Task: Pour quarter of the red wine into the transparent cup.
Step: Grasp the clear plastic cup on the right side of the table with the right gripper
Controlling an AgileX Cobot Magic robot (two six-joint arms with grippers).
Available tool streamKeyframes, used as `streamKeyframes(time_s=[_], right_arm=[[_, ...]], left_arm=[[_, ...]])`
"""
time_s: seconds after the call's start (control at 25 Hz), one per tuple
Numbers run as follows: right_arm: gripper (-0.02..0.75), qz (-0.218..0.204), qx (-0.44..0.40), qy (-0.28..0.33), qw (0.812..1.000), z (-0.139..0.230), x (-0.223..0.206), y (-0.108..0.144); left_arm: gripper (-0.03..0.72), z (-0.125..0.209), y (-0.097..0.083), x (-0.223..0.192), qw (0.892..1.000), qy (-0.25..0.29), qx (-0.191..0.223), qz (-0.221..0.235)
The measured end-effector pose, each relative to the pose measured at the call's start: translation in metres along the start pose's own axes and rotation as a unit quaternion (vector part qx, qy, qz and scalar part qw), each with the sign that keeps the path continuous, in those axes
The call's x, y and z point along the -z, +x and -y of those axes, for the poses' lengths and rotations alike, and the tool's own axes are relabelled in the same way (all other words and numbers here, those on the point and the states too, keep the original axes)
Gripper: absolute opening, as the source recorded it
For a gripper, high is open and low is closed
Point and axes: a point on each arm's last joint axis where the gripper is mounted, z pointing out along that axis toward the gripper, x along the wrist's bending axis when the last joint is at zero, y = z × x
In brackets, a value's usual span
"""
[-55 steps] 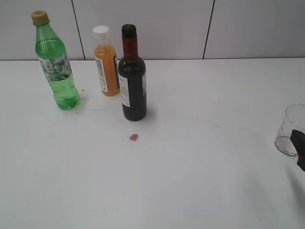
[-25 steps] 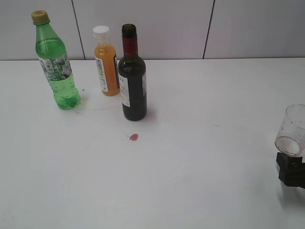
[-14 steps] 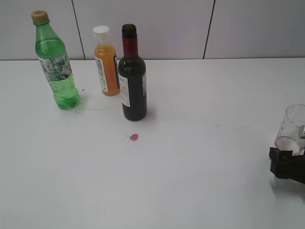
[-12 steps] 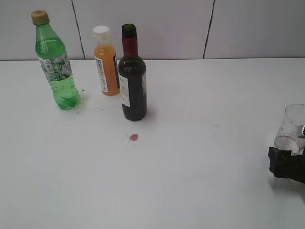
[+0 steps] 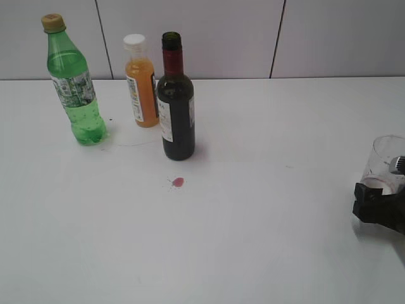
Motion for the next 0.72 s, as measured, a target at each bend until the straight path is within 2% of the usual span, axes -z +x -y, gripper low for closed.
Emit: streamKeyframes(time_s=[0.72], right_arm=[[0.679,0.013,-0.011,-0.03,0.999,-0.017,-0.025,0.0]], left_arm=[[0.239,0.0,0.0,0.0,1.0,0.0,0.0,0.0]])
